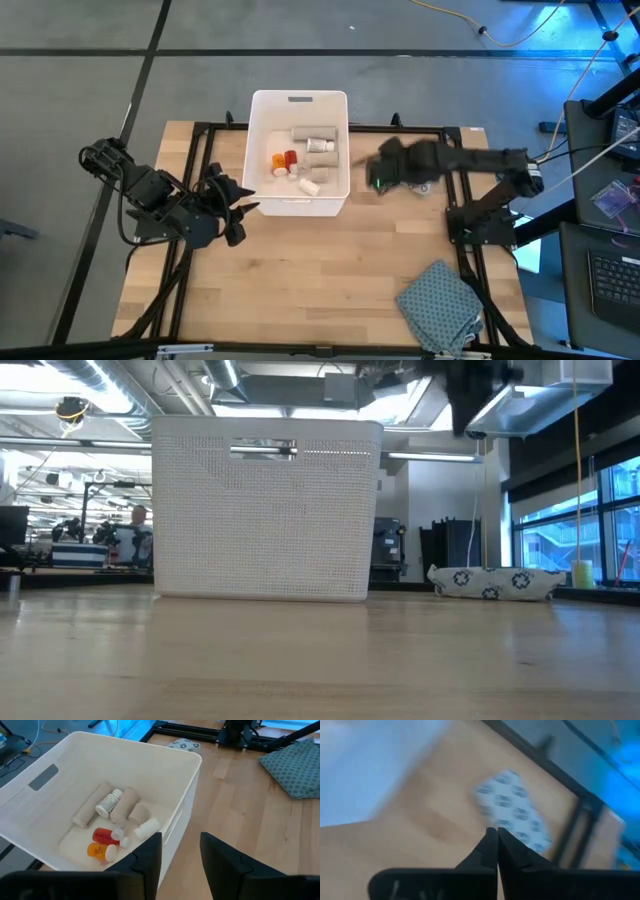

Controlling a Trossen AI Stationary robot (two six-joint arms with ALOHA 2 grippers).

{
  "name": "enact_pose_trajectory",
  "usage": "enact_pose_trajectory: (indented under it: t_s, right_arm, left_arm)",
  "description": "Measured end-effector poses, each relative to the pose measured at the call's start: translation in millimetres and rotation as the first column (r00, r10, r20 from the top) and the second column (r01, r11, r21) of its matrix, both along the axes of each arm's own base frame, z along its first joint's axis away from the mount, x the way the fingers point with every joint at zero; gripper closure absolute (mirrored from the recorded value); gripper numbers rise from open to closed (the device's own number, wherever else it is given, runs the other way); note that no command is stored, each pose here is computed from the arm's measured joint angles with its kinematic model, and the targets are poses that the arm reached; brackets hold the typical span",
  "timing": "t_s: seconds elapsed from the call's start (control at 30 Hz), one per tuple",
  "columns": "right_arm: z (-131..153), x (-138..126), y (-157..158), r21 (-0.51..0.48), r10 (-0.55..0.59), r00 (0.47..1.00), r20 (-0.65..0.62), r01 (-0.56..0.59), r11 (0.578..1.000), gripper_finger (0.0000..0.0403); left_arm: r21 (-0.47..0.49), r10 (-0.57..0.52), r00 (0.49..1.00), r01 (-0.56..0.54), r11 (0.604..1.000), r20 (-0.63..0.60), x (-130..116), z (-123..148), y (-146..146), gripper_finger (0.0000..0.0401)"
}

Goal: Pick & place medical supplies in basket/bin
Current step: Put the mailer bag into the white bin

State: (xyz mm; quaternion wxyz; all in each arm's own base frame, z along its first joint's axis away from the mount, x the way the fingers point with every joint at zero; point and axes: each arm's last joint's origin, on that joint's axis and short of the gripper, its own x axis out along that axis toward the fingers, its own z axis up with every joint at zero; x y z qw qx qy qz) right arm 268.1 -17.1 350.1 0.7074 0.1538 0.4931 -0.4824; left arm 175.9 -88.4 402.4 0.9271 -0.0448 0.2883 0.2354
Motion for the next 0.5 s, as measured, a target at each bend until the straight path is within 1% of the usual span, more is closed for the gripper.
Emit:
enact_pose_trajectory:
  t_s: [0.1,0.2,0.23,0.33,0.43,0.5]
  right_arm:
    - [-22.2,-10.9,-43.7,0.038,-0.053,0.993,-0.109,0.057,0.998,0.0401]
    - [-48.9,-17.4,-82.9,0.113,-0.069,0.988,-0.139,0.085,0.990,0.0401]
    - [-58.1,-18.7,-94.8,0.128,-0.068,0.990,-0.127,0.085,0.988,0.0401]
    - [-84.2,-22.0,-128.7,0.130,-0.064,0.997,-0.044,0.069,0.989,0.0402]
    - [-104.7,-30.7,-152.8,0.136,-0.068,0.998,0.017,0.065,0.989,0.0402]
    - [-118.1,-38.7,-162.2,0.141,-0.067,0.998,0.003,0.066,0.988,0.0402]
  left_arm:
    - [0.047,-0.004,1.000,0.004,0.999,-0.003,0.0,0.5,0.7,0.0274]
    - [0.129,0.014,1.000,-0.016,0.992,0.009,-0.1,1.8,2.3,0.0274]
    - [0.164,0.023,1.000,-0.025,0.986,0.015,-0.1,2.5,3.0,0.0274]
    - [0.263,0.056,0.998,-0.064,0.963,0.037,-0.5,4.5,5.0,0.0274]
    - [0.320,0.083,0.995,-0.097,0.943,0.058,-0.9,5.9,6.4,0.0274]
    - [0.343,0.085,0.995,-0.100,0.934,0.057,-1.0,6.3,6.7,0.0274]
